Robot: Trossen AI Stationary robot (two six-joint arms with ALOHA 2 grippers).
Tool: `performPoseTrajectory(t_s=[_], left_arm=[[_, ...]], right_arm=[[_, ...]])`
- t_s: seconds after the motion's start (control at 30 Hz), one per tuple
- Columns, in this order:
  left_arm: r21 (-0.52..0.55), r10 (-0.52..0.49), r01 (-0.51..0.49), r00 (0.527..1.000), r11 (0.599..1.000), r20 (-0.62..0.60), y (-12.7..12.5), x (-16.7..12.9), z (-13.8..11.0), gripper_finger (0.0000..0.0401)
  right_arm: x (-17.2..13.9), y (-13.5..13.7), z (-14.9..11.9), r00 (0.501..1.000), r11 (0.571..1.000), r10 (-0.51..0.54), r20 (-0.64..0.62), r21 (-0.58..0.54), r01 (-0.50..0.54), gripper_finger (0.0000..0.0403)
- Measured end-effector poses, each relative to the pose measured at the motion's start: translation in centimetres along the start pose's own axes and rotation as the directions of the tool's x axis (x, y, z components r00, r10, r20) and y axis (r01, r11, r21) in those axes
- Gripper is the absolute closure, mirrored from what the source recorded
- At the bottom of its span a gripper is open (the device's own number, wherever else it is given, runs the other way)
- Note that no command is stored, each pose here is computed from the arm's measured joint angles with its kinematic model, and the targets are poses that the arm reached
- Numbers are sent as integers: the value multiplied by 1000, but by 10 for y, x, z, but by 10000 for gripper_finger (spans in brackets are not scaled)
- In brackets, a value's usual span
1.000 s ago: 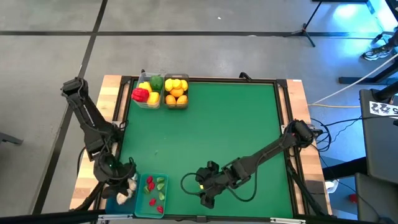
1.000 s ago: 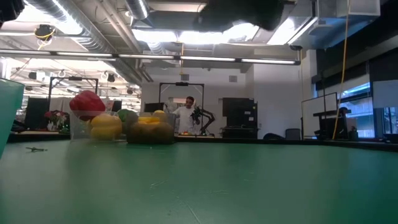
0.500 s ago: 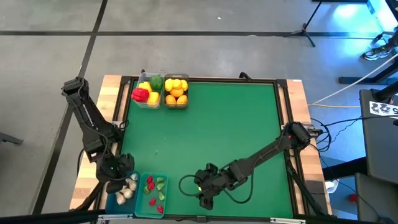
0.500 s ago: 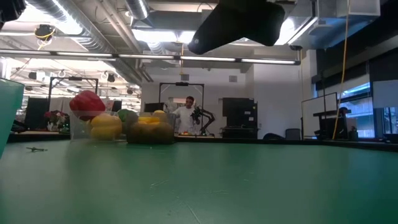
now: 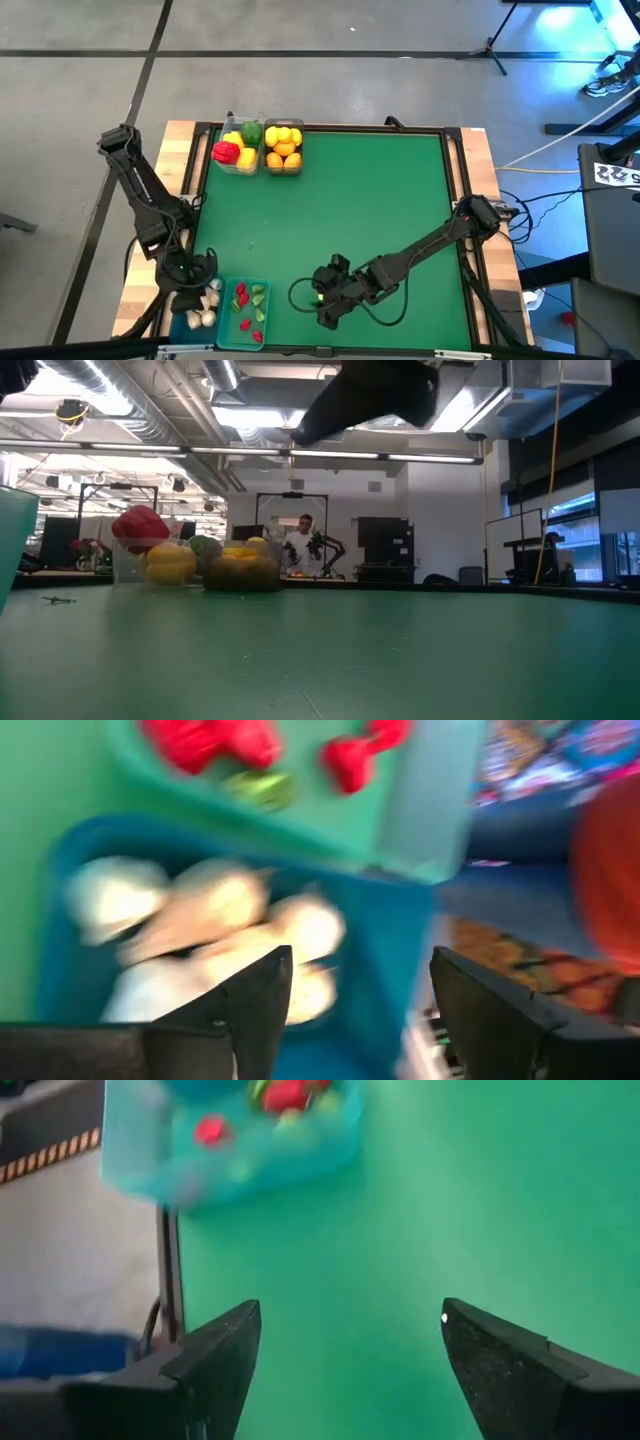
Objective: Sort produce into baskets
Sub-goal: Return to Home Position
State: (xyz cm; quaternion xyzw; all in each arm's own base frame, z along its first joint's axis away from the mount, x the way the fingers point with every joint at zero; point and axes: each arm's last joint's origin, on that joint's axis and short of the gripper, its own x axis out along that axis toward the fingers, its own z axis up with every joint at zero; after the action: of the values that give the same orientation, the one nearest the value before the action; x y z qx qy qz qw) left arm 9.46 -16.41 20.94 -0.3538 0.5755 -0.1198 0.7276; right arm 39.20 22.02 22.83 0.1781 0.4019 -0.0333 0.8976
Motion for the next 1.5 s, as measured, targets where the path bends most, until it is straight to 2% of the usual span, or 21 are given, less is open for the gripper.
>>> performPoseTrajectory(t_s=[0.17, 0.3, 0.4, 0.53, 0.6, 0.7, 0.77, 0.83, 0.93, 1.03, 1.1, 1.2, 1.37, 1.5], left_arm=[[-4, -161, 161, 985, 987, 59, -12, -10, 10, 170], [-46, -229, 236, 966, 971, 119, -13, -24, 19, 172], [-55, -280, 296, 939, 954, 201, -13, -37, 25, 173], [107, -437, 427, 836, 898, 332, -20, -63, 32, 173], [211, -517, 474, 753, 855, 407, -23, -79, 35, 173], [368, -615, 494, 593, 788, 520, -25, -106, 37, 173], [455, -646, 462, 482, 761, 592, -23, -124, 37, 173], [521, -660, 411, 379, 748, 649, -19, -141, 36, 173], [604, -684, 329, 264, 726, 680, -8, -166, 30, 173], [654, -711, 294, 172, 697, 682, 3, -185, 23, 173], [701, -735, 230, 129, 675, 666, 11, -196, 18, 173], [775, -785, 127, 72, 619, 615, 21, -209, 10, 173], [834, -834, 6, 7, 551, 551, 36, -223, 0, 174], [837, -839, -69, -5, 544, 545, 45, -227, -4, 174]], right_arm=[[-24, -8, 23, 993, 997, -34, 110, -63, 41, 100], [-48, -17, 43, 986, 990, -21, 168, -135, 44, 100], [-72, -23, 58, 975, 988, 1, 223, -149, 33, 100], [-108, -32, 74, 956, 994, 29, 291, -110, 3, 100], [-130, -35, 81, 942, 995, 52, 332, -101, -19, 100], [-162, -40, 85, 928, 978, 79, 364, -211, 0, 100], [-185, -48, 82, 934, 942, 68, 352, -330, 56, 100], [-209, -55, 81, 928, 938, 75, 365, -341, 58, 100], [-243, -63, 79, 906, 944, 80, 415, -322, 65, 100], [-275, -77, 74, 890, 949, 45, 453, -297, 103, 100], [-297, -90, 69, 884, 953, 34, 466, -282, 112, 100], [-329, -106, 61, 870, 960, 48, 490, -263, 95, 100], [-372, -132, 42, 850, 974, 51, 524, -216, 75, 100], [-386, -154, 20, 826, 979, 46, 561, -190, 74, 100]])
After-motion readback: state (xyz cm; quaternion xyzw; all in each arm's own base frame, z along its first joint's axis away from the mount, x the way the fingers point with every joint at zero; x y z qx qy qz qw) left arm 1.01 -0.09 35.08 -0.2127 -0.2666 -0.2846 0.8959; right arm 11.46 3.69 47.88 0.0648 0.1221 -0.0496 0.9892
